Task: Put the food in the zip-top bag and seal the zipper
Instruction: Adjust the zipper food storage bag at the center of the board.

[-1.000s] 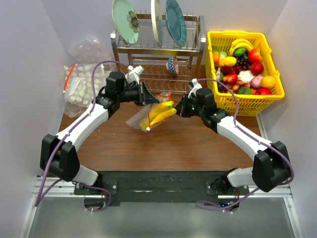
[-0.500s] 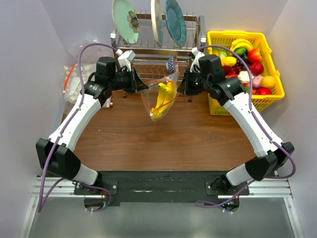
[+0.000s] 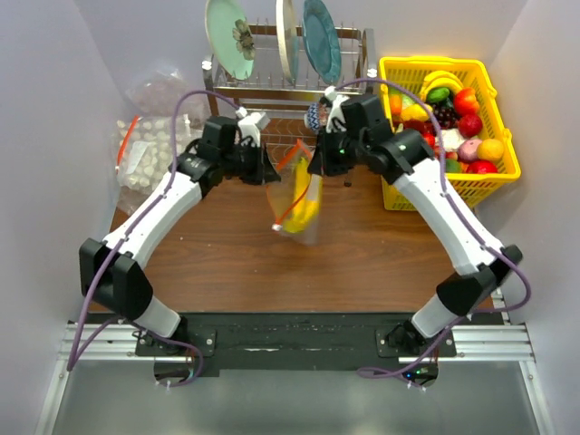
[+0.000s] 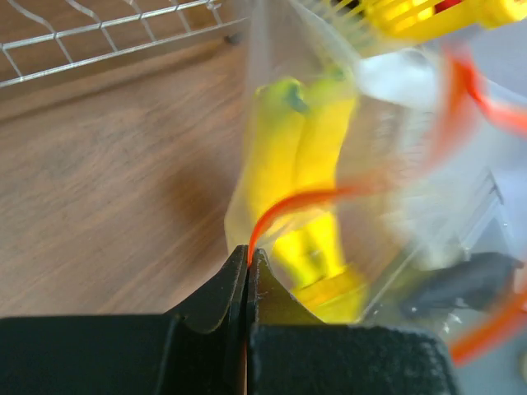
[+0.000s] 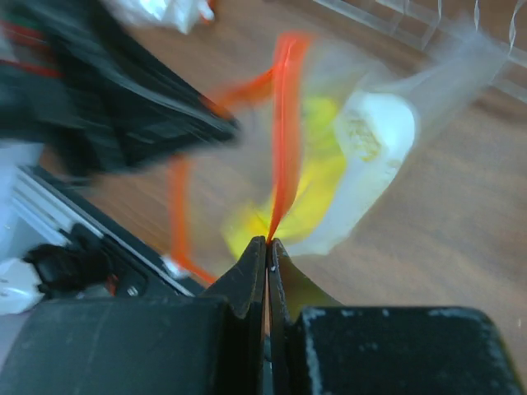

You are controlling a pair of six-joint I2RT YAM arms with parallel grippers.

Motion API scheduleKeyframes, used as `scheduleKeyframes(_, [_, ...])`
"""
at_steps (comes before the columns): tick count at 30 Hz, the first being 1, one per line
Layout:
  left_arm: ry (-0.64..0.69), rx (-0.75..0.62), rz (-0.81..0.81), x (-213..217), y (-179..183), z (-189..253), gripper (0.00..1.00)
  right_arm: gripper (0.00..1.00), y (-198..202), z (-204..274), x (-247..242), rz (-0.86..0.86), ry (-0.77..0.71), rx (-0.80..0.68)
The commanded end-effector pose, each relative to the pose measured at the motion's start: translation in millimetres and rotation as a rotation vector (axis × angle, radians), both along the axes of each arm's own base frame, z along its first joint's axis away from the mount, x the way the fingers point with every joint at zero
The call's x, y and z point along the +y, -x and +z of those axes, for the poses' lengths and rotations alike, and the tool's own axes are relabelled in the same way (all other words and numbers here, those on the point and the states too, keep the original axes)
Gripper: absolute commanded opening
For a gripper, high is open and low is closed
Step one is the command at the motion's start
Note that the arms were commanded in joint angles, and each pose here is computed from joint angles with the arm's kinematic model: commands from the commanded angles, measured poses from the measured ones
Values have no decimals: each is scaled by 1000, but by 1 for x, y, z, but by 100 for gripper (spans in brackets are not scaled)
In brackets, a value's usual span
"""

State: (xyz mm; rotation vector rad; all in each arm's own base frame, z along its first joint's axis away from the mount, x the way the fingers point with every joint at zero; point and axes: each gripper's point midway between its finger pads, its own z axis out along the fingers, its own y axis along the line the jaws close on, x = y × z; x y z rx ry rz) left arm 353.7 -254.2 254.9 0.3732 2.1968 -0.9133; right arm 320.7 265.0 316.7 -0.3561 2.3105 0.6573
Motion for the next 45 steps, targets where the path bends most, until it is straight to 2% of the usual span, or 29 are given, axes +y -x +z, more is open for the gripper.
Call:
scheduleKeyframes(1, [-12, -146, 54, 4, -17, 51, 0, 0, 9, 13, -11, -28, -28, -59])
scheduleKeyframes(2, [-34, -157, 72, 11, -15, 63, 0, 0, 8, -3, -12, -33, -11, -35])
scheduleKeyframes(3, [-27, -227, 100, 15, -20, 96, 0, 0, 6, -30, -10, -32, 17, 7])
scheduleKeyframes(5, [-30, -248, 93, 16, -18, 111, 0, 0, 7, -45, -7, -20, 18, 39])
scheduleKeyframes(7, [-20, -213, 61, 11, -13, 99, 0, 0, 7, -36, -3, -12, -11, 33])
scheduleKeyframes(8, [-21, -175, 49, 9, -12, 75, 0, 0, 6, -26, -1, -13, -28, 14])
scheduleKeyframes(11, [9, -96, 9, 1, -1, 35, 0, 0, 6, 30, -3, -12, -93, -89])
scheduleKeyframes(12, [16, -88, 7, 0, 0, 32, 0, 0, 9, 36, -6, -12, -88, -98])
scheduleKeyframes(16, [52, -132, 13, 0, 2, 58, 0, 0, 10, 41, -21, -48, -50, -147])
scheduleKeyframes(20, [35, -192, 34, 6, 0, 79, 0, 1, 9, 0, -16, -33, -33, -77])
scheduleKeyframes(22, [21, -198, 43, 10, -1, 77, 0, 16, 9, -9, -13, -27, -39, -59])
scheduleKeyframes(23, [20, -196, 44, 11, -1, 76, 0, 30, 9, -16, -12, -27, -39, -46])
scheduleKeyframes(26, [16, -200, 43, 13, 0, 76, 0, 41, 11, -18, -14, -28, -35, -55])
scheduleKeyframes(31, [3, -222, 53, 17, 0, 78, 0, 49, 3, 2, -35, -87, 3, -133])
scheduleKeyframes(35, [5, -223, 38, 15, 1, 68, 0, 51, -4, 13, -53, -114, 5, -170])
scheduleKeyframes(40, [1, -236, 61, 19, -1, 41, 0, 52, -29, 21, -97, -260, 58, -227])
scheduleKeyframes(45, [-21, -217, 57, 19, -3, 13, 0, 54, -59, 32, -151, -438, 43, -266])
